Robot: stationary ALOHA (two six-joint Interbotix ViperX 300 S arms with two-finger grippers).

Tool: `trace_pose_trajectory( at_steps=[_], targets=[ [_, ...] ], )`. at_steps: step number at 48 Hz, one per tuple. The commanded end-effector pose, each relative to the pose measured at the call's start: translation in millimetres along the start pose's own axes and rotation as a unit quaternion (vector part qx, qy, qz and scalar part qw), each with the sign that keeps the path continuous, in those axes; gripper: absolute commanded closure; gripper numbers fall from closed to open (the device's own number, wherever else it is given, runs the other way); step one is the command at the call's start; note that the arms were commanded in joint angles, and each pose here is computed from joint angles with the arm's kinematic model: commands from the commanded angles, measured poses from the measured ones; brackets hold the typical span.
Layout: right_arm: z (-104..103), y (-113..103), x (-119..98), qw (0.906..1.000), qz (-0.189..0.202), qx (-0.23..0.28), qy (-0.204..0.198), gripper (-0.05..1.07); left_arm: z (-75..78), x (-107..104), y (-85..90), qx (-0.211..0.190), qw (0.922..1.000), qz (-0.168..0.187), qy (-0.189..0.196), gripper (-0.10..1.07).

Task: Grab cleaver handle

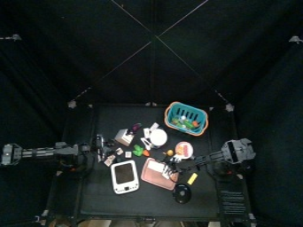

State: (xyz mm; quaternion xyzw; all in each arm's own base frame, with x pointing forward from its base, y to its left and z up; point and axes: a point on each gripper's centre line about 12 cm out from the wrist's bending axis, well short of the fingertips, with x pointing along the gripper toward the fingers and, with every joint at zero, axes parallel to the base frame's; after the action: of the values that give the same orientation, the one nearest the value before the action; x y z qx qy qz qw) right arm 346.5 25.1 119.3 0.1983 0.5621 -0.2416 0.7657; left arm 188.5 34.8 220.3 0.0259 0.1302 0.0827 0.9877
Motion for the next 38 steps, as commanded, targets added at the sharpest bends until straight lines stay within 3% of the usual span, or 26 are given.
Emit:
trace_pose_trajectory(
  at_steps=[1,38],
  targets=[
    [5.3,-0.3,-5.8,0.9999,0.007,0.004,-0.009,0.26,4.8,0.7,0.9,0.0,1.0,0.002,-0.008,0.11],
    [2.4,1.3,7.4,1.0,0.001,0.003,0.002,0.26,3.8,0.7,1.1,-0.001,1.0,0.002,-0.005,0.11]
  ],
)
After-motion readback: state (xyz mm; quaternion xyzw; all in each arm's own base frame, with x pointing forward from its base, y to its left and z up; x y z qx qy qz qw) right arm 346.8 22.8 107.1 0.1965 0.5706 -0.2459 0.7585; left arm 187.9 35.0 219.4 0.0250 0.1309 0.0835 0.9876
